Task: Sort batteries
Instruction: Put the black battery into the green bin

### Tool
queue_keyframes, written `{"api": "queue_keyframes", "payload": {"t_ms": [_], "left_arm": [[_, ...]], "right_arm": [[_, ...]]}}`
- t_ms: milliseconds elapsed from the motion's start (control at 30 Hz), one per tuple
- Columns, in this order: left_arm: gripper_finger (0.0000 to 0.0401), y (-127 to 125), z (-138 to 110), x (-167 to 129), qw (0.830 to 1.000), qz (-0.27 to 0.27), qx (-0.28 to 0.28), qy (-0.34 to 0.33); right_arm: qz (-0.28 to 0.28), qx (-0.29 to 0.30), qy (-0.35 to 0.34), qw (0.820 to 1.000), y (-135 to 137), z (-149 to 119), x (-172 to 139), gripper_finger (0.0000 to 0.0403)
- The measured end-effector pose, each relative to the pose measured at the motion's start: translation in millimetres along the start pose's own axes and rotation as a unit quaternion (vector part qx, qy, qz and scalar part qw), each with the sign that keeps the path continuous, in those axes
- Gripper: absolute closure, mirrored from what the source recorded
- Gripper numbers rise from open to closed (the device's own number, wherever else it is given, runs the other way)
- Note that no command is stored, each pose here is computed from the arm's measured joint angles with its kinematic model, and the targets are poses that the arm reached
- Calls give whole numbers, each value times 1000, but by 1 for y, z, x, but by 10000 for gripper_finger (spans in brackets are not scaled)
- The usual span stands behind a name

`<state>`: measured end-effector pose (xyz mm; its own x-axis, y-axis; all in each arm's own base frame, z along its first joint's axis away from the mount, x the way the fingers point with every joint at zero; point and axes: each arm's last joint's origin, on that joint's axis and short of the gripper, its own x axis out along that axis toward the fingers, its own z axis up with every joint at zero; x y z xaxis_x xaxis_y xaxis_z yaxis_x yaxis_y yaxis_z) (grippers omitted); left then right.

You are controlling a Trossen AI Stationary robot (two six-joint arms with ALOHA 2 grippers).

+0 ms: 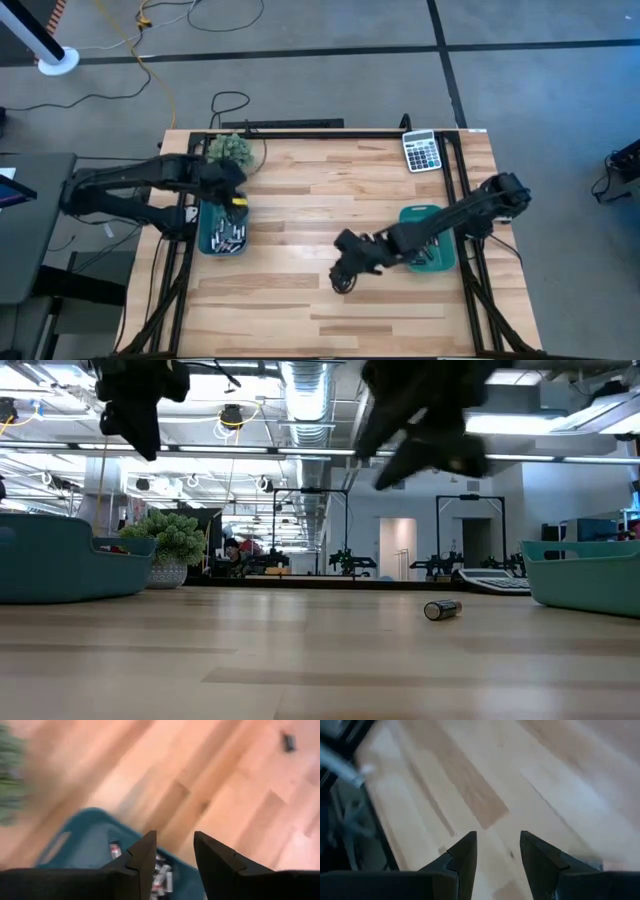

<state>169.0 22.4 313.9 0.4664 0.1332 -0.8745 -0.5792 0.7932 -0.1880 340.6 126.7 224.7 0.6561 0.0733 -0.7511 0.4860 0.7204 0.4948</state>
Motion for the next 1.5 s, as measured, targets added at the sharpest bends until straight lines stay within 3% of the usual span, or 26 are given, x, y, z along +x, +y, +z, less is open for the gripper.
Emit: {"api": "queue_keyframes", "payload": {"t_ms": [167, 433, 700, 900, 1000, 1300, 1400, 1500], "left_arm": [[273, -18, -14, 18, 999, -34, 1, -3], [273, -31, -32, 39, 997, -62, -55, -1], [273, -34, -36, 42, 992, -51, -116, -15], [273, -34, -35, 42, 988, -49, -144, -23], [273, -35, -33, 42, 986, -56, -153, -32], [273, -37, -31, 42, 982, -66, -175, -38], [273, -37, -31, 42, 981, -66, -179, -37], [273, -37, -31, 42, 980, -66, -183, -37]], "right_arm": [[29, -127, 3, 991, -4, 35, -3, 237], [-23, -243, 58, 968, -28, 72, -16, 237], [-69, -328, 140, 932, -42, 69, -24, 233], [-70, -378, 173, 907, -43, 62, -23, 212], [-60, -425, 182, 885, -40, 57, -17, 203], [-16, -590, 270, 761, -33, 14, 28, 201], [-12, -605, 285, 744, -33, 1, 45, 207], [-12, -606, 288, 741, -36, -5, 63, 217]]}}
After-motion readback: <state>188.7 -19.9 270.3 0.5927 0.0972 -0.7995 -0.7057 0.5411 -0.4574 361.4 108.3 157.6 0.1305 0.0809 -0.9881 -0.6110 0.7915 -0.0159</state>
